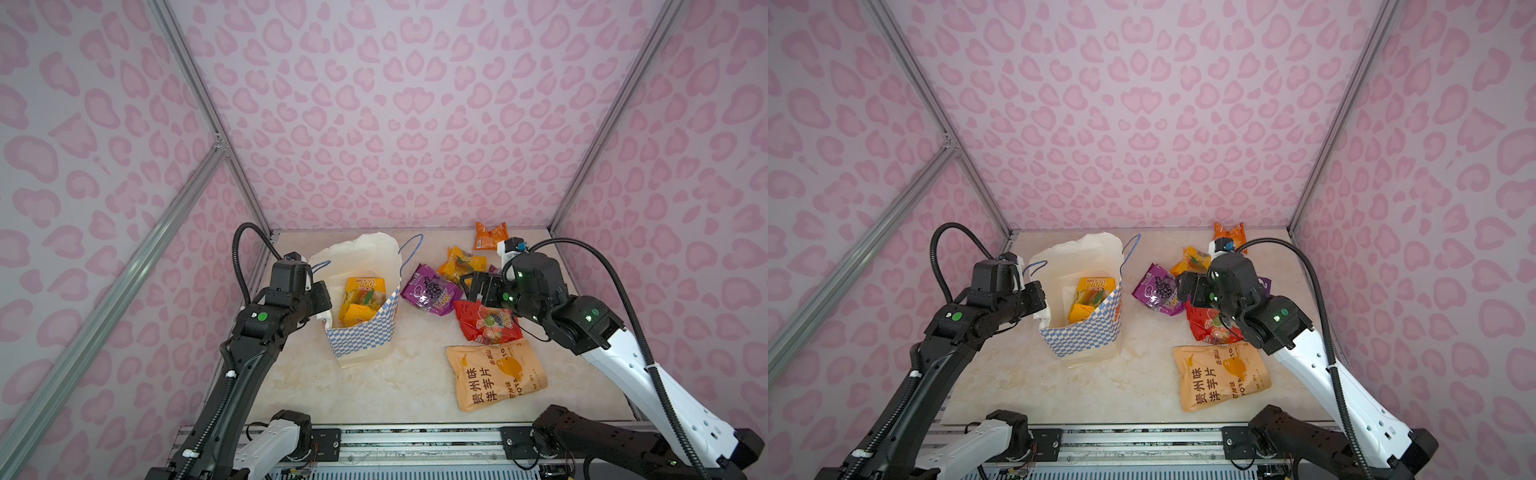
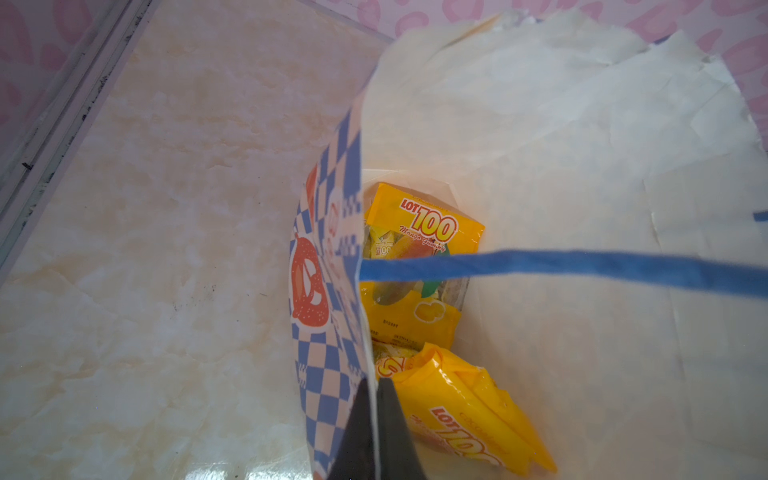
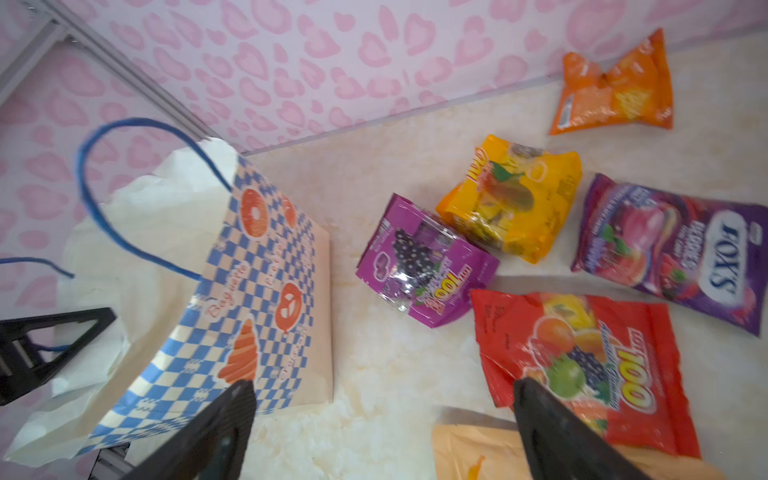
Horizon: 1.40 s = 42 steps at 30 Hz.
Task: Place the snacks into the paper bag
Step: 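Withdraw the right gripper from the bag toward the tan paper pouch, then grasp the tan printed paper pouch with the right gripper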
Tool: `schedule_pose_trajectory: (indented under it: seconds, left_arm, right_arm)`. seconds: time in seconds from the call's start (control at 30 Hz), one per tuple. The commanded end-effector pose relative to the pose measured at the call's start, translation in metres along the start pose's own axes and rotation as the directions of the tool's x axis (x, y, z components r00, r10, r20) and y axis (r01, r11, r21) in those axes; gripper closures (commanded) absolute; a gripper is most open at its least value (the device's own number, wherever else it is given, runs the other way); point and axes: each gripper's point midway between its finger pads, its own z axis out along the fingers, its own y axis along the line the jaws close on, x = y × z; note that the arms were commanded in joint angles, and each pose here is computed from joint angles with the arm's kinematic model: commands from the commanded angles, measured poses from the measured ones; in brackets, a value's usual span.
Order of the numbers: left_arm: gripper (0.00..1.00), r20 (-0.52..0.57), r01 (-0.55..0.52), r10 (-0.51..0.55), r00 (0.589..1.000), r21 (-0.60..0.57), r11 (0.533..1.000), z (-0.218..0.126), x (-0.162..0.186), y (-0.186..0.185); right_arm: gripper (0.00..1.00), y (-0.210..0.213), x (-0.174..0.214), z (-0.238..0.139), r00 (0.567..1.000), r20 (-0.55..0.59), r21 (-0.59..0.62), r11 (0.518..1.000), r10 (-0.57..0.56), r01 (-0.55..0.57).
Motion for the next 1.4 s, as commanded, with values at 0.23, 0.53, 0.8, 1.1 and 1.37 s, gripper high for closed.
schedule_pose_trajectory:
  seconds: [0.23, 0.53, 0.8, 1.1, 1.37]
  left_arm:
    - [0.97, 0.055, -0.016, 0.014, 0.998, 0.039, 0.999, 0.000, -0.013, -0.007]
    - [0.97, 0.055, -0.012, 0.010, 0.998, 0.039, 0.999, -0.001, -0.012, -0.007]
    - [0.97, 0.061, -0.008, 0.007, 0.998, 0.028, 1.000, -0.002, -0.013, -0.004]
    - [0.97, 0.075, -0.005, 0.004, 0.997, 0.013, 1.000, -0.004, -0.014, -0.001]
    - [0.97, 0.075, -0.003, 0.003, 0.997, 0.011, 1.000, -0.004, -0.015, -0.001]
  right_arm:
    - [0.02, -0.149, 0.124, -0.017, 0.823, -0.018, 0.391, 0.762, 0.567, -0.516]
    - [0.02, -0.185, 0.225, -0.035, 0.608, -0.105, 0.641, 0.520, 0.787, -0.564]
    - [0.01, -0.188, 0.244, -0.023, 0.552, -0.086, 0.630, 0.475, 0.829, -0.615]
    - [0.01, -0.181, 0.232, 0.001, 0.602, -0.120, 0.676, 0.509, 0.790, -0.533]
    - [0.01, -0.168, 0.255, 0.034, 0.579, -0.142, 0.634, 0.523, 0.803, -0.570]
